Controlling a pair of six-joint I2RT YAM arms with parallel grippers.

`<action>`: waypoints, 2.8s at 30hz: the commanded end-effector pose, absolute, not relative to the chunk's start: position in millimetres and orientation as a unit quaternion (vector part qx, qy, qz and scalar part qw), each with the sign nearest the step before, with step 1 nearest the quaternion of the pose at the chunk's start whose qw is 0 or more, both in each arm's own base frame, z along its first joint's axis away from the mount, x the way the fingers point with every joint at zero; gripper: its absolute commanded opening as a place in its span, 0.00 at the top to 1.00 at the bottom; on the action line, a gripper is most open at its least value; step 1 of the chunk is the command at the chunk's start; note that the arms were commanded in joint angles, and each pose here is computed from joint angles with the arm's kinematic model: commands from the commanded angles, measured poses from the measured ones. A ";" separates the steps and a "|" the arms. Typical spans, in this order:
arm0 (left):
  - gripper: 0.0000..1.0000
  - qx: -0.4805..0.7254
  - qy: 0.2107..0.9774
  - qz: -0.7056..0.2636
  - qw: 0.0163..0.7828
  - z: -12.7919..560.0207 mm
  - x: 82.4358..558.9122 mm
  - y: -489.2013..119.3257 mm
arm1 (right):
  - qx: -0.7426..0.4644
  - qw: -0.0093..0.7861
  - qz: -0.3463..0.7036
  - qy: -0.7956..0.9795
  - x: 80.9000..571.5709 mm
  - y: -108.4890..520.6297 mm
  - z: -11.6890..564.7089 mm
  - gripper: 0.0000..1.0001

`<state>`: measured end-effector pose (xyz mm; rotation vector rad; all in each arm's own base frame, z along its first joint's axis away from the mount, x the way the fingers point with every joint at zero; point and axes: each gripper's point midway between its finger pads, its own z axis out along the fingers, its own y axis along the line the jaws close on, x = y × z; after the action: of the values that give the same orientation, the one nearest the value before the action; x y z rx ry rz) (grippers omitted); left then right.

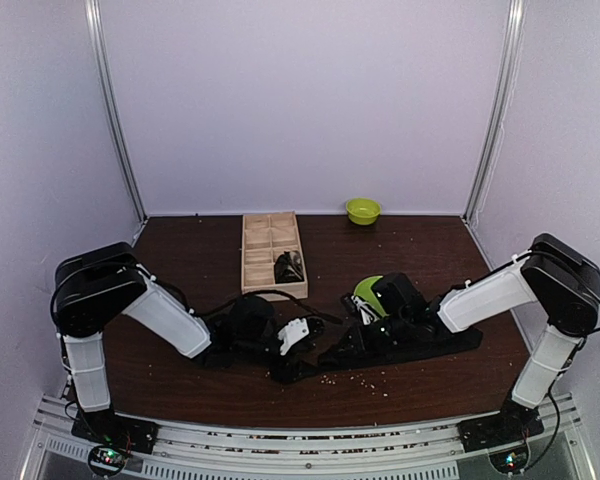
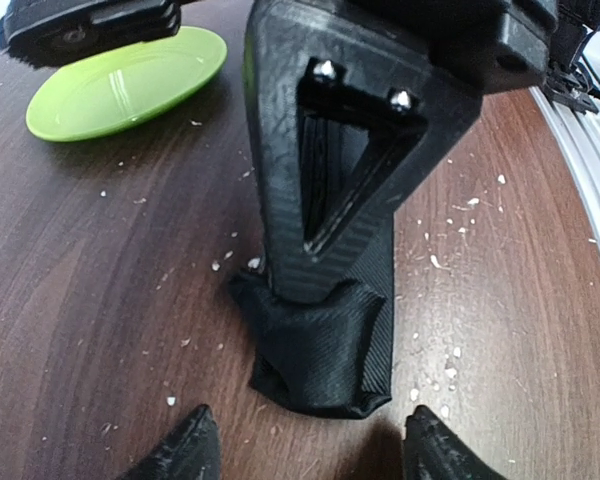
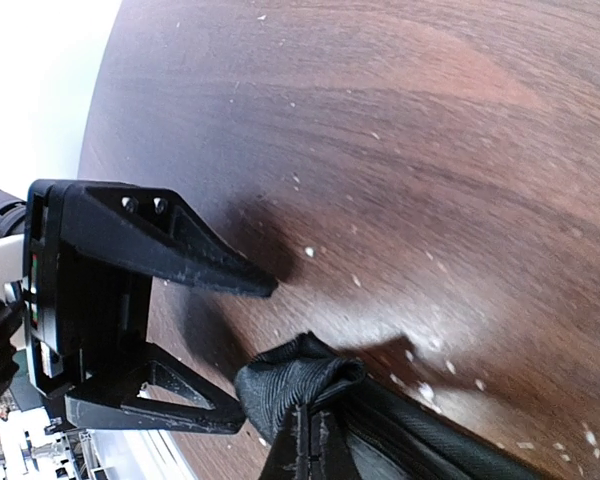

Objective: Roll the ties
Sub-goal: Adjust the tie at the center of the board, then pick up the tie from the center of the board.

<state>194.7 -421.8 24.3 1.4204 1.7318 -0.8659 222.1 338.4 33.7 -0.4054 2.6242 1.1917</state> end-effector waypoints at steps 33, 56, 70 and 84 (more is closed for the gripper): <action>0.40 0.562 0.658 -0.338 0.370 20.9 191.4 -442.3 | -0.099 0.075 0.341 0.932 200.2 320.6 7.2 1.00; 0.38 0.531 0.650 -0.362 0.405 25.3 198.1 -449.2 | -0.118 0.088 0.297 0.943 207.8 298.3 -20.3 1.00; 0.50 0.512 0.663 -0.371 0.401 9.4 204.7 -464.4 | -0.113 0.088 0.306 0.941 207.5 300.6 -21.0 1.00; 0.70 0.590 0.712 -0.238 0.298 -5.1 202.4 -429.3 | -0.089 0.134 0.413 0.897 221.3 314.6 52.5 0.73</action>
<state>206.5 -456.0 21.0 1.4466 1.7560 -0.7693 221.2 314.3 29.5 -0.3103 2.6530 1.0929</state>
